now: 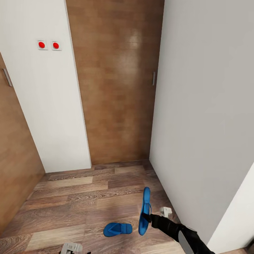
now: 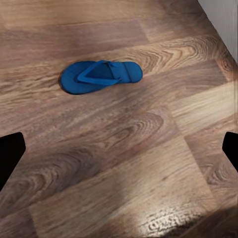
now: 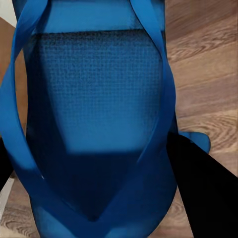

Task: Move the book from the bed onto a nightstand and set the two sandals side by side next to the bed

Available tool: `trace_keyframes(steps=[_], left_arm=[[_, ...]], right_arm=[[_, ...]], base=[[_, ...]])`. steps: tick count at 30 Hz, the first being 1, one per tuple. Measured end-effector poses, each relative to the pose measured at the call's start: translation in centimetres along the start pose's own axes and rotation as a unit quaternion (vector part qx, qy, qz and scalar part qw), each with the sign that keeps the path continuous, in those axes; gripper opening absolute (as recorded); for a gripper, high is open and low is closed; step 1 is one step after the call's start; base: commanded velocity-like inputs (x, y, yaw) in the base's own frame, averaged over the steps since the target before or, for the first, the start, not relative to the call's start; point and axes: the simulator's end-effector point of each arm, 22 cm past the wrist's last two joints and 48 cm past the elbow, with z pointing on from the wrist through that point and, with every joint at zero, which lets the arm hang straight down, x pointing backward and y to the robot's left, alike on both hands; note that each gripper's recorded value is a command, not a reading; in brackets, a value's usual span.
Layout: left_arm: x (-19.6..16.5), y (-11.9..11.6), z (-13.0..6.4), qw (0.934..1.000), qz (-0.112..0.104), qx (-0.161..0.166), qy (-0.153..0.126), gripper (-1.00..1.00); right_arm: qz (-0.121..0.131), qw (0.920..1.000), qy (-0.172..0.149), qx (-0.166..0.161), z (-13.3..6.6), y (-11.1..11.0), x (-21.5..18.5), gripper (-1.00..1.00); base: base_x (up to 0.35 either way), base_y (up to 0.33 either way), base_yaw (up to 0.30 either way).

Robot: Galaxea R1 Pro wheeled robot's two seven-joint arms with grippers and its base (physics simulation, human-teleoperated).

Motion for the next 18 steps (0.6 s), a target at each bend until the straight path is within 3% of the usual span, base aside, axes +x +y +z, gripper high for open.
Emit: trace_keyframes(steps=[5, 7, 9, 11, 12, 14, 16, 18], left_arm=[[-5.7, -1.0, -0.9, 0.9981, 0.019, 0.012, -0.057, 1.00], [-10.0, -1.8, -1.8, 0.9953, 0.025, 0.019, -0.092, 1.00], [-12.9, -2.5, -2.5, 0.9941, 0.025, 0.023, -0.103, 1.00], [-16.3, -3.1, -2.9, 0.9944, 0.017, 0.028, -0.100, 1.00], [-18.9, -4.3, -2.6, 0.9939, 0.023, 0.040, -0.100, 1.00], [-24.1, -8.0, -1.8, 0.9907, 0.057, 0.071, -0.101, 1.00], [-24.9, -13.2, 0.2, 0.9879, 0.107, 0.105, -0.041, 1.00], [-23.6, -16.0, 1.5, 0.9824, 0.145, 0.118, -0.001, 1.00]], right_arm=[[-0.004, 1.0000, 0.000, -0.005, -0.3, 0.5, -1.8, -1.00], [-0.011, 0.9998, -0.009, -0.010, -0.5, 1.1, -3.3, -1.00], [-0.015, 0.9997, -0.012, -0.013, -0.7, 1.5, -4.3, -1.00], [-0.011, 0.9998, 0.000, -0.013, -1.1, 1.5, -4.6, -1.00], [-0.007, 0.9999, 0.008, -0.013, -1.3, 1.5, -4.6, -1.00], [-0.002, 0.9998, 0.017, -0.013, -1.5, 1.6, -4.7, -1.00], [0.000, 0.9997, 0.021, -0.013, -1.6, 1.7, -4.7, -1.00], [0.001, 0.9997, 0.022, -0.013, -1.6, 1.7, -4.8, -1.00]], base=[[0.000, 0.000, 0.000], [0.000, 0.000, 0.000], [0.000, 0.000, 0.000], [0.000, 0.000, 0.000], [0.000, 0.000, 0.000], [0.000, 0.000, 0.000], [0.000, 0.000, 0.000], [0.000, 0.000, 0.000]])
